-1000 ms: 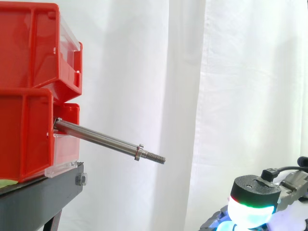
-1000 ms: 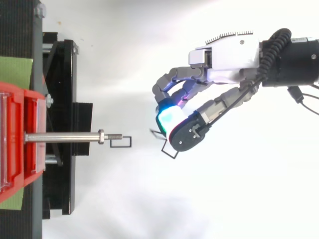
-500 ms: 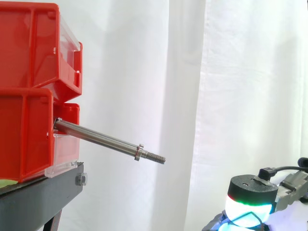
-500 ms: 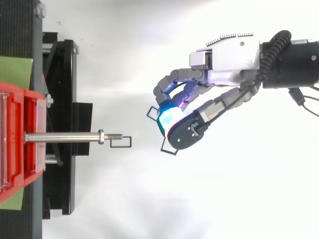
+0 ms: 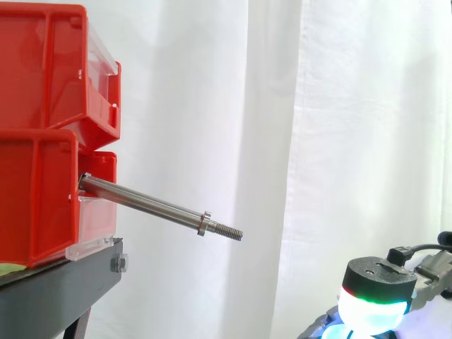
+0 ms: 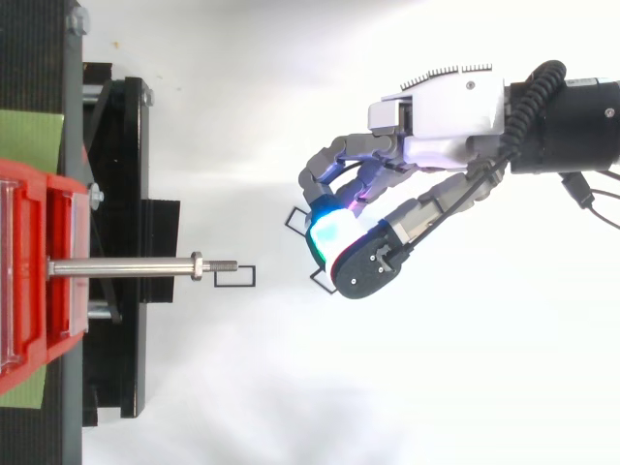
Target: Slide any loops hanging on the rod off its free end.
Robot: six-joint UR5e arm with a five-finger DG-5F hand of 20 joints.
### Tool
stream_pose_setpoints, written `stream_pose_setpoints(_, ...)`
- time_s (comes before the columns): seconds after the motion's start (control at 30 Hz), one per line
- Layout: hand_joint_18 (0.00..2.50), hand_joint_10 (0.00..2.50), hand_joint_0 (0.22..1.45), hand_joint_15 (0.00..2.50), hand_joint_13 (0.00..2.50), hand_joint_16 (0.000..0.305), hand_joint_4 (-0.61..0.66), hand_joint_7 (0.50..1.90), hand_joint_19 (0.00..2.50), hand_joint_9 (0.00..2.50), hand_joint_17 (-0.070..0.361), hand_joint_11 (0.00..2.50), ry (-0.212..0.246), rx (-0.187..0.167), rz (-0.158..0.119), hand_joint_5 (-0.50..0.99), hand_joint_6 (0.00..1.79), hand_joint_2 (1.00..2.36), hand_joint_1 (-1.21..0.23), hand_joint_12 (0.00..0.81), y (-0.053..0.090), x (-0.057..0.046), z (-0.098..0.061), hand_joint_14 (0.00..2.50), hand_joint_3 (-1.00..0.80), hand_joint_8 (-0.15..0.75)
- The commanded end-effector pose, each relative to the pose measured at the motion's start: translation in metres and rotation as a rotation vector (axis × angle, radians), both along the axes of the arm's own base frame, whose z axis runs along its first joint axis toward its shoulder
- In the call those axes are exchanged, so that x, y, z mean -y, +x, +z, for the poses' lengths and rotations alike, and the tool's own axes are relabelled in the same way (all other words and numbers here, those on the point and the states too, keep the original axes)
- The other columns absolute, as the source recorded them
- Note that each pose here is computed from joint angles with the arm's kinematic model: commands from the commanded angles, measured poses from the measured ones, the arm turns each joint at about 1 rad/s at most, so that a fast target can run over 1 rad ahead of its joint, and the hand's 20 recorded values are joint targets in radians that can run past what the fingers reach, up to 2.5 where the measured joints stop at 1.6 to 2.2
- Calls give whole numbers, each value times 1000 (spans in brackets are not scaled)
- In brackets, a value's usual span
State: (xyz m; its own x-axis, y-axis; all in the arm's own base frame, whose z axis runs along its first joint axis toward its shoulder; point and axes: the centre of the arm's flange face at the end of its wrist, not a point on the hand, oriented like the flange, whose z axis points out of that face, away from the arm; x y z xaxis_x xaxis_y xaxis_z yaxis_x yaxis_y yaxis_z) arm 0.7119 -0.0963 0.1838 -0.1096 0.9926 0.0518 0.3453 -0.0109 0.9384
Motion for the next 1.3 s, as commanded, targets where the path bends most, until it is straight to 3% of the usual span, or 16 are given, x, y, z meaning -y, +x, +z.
stream_pose_setpoints(0.0, 439, 10, 584, 0, 519, 44, 142, 1493, 0, 829, 99, 286, 15, -8, -6, -191, 829, 1020, -804, 345, -1, 1, 0, 0, -265, 345)
stream_pose_setpoints(0.47, 439, 10, 552, 0, 524, 45, 86, 1528, 27, 893, 100, 286, 22, -17, -6, -181, 845, 1026, -656, 342, -2, -1, -1, 0, -157, 336)
stream_pose_setpoints(0.67, 431, 10, 547, 0, 522, 45, 86, 1532, 31, 908, 100, 301, 11, -14, -18, -178, 856, 1028, -624, 343, -1, 0, -1, 0, -118, 343)
stream_pose_setpoints(0.9, 407, 10, 543, 0, 506, 45, 129, 1534, 63, 916, 101, 309, -53, 1, 2, -179, 867, 1025, -544, 343, 0, -1, 0, 0, -127, 351)
stream_pose_setpoints(1.1, 399, 10, 542, 0, 504, 45, 146, 1528, 58, 916, 101, 312, -81, 15, 10, -179, 869, 1025, -531, 343, 1, -1, 0, 0, -135, 353)
stream_pose_setpoints(1.27, 399, 11, 542, 0, 505, 45, 155, 1534, 68, 922, 100, 305, -88, 21, -2, -179, 869, 1025, -530, 342, 2, 1, 1, 0, -143, 356)
